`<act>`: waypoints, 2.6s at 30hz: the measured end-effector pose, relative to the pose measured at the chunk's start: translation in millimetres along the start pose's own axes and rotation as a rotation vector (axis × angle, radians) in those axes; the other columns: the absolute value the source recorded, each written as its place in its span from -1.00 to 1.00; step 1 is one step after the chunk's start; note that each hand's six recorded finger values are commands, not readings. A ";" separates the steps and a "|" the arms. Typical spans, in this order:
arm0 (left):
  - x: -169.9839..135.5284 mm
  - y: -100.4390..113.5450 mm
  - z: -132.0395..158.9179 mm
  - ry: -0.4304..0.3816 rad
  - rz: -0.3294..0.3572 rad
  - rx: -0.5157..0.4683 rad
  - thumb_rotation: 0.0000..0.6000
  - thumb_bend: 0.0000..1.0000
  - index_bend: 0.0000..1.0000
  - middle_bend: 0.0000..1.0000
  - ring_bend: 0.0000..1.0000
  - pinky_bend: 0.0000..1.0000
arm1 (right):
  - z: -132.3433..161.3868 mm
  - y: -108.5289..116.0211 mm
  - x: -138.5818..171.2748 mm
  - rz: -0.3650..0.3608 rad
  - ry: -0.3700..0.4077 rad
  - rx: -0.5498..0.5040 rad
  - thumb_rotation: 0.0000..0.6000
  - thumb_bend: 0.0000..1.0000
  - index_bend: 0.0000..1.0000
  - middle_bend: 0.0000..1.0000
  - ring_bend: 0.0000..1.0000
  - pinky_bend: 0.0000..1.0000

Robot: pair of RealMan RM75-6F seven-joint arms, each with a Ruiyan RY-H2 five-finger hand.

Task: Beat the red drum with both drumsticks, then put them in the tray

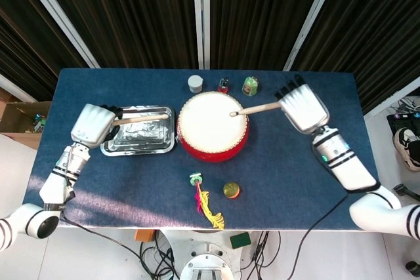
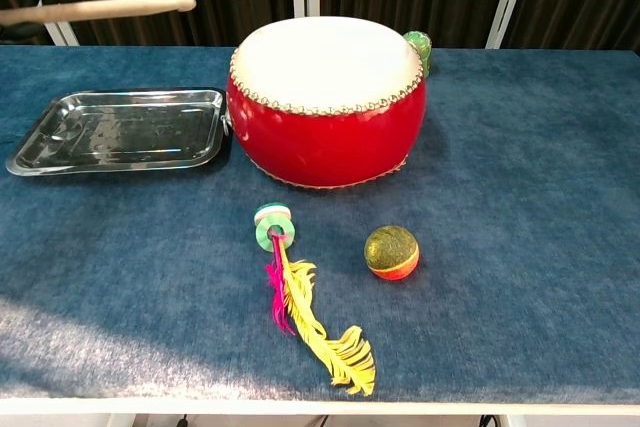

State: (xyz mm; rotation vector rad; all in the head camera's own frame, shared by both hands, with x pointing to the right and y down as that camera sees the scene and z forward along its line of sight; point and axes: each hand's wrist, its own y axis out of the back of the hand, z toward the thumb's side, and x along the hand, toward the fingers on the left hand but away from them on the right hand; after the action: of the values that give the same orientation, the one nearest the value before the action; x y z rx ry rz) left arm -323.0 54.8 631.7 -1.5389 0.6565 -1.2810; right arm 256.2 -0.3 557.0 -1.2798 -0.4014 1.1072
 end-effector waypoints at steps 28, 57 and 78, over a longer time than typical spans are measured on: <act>32.5 -86.8 -16.4 0.035 -0.118 -0.061 1.00 -0.26 -0.56 -0.36 -0.25 0.16 | 8.7 -38.6 29.1 0.127 0.021 -0.069 1.00 0.64 0.42 0.23 -0.29 -0.36; 36.9 62.5 125.7 -0.282 0.053 -0.411 1.00 -0.30 -0.44 -0.33 -0.24 0.19 | 115.0 21.0 -61.3 0.118 0.112 0.093 1.00 0.58 0.43 0.23 -0.30 -0.42; 62.1 56.2 148.2 -0.255 0.011 -0.520 1.00 -0.32 -0.34 -0.24 -0.13 0.26 | 143.9 26.9 -77.5 0.086 0.082 0.065 1.00 0.56 0.43 0.23 -0.29 -0.45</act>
State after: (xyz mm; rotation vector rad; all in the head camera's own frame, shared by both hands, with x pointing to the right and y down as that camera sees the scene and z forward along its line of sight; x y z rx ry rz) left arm -155.5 31.1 612.5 -2.0748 0.8721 -0.9189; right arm 97.2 12.6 601.5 -1.2906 -0.2488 1.1268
